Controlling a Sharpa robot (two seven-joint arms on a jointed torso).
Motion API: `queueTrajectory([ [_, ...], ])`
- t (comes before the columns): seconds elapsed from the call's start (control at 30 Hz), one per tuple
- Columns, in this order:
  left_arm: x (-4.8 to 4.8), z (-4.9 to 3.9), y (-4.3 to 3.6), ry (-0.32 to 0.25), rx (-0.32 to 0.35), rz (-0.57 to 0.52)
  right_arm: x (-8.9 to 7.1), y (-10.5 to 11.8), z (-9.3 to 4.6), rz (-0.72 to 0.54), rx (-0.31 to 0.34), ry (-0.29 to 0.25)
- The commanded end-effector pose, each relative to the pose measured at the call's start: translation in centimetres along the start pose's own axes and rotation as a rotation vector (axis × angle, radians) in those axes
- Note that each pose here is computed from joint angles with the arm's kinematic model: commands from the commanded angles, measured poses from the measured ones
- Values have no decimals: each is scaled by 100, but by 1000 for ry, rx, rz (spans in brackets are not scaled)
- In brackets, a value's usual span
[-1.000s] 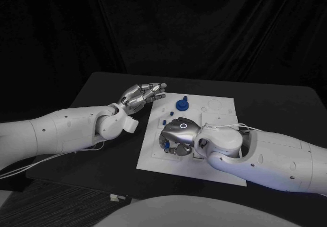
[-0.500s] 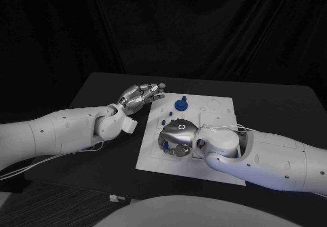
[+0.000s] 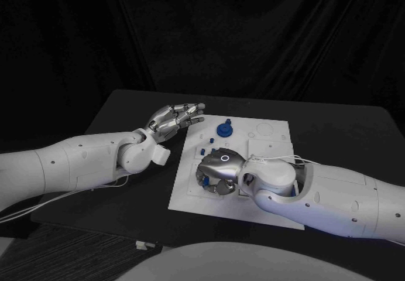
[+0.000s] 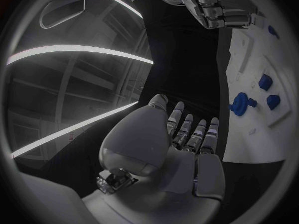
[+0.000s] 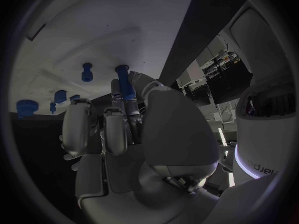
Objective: Assemble the parts on the task board
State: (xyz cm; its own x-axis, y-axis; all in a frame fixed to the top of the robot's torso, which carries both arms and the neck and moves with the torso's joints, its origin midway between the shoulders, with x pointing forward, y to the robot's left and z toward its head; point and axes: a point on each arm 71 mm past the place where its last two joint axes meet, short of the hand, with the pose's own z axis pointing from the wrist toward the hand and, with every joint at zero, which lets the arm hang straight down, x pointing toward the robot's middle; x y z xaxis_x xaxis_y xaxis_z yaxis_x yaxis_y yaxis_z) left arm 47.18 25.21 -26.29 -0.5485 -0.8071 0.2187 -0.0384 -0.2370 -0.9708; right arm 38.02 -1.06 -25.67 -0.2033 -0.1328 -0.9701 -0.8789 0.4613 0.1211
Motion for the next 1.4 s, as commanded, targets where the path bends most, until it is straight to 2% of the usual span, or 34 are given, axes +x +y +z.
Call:
queueTrajectory([
  [0.03,15,4,-10,8,25,-16,40,-9,-10,-6,5,24],
  [0.3,8,5,-2,7,19,-14,46,-14,-17,-6,7,29],
  [0.6,6,7,5,7,16,-15,76,-43,-27,-9,34,67],
  [0.97,-3,6,9,5,14,-13,73,-76,-48,-8,53,55],
  [1.1,-5,3,9,5,13,-13,61,-91,-75,-6,55,36],
  [1.2,-15,-1,8,2,11,-12,20,-114,-124,-5,53,-1],
  [1.4,-25,-12,4,-2,11,-9,-224,-208,-259,-31,38,-114],
])
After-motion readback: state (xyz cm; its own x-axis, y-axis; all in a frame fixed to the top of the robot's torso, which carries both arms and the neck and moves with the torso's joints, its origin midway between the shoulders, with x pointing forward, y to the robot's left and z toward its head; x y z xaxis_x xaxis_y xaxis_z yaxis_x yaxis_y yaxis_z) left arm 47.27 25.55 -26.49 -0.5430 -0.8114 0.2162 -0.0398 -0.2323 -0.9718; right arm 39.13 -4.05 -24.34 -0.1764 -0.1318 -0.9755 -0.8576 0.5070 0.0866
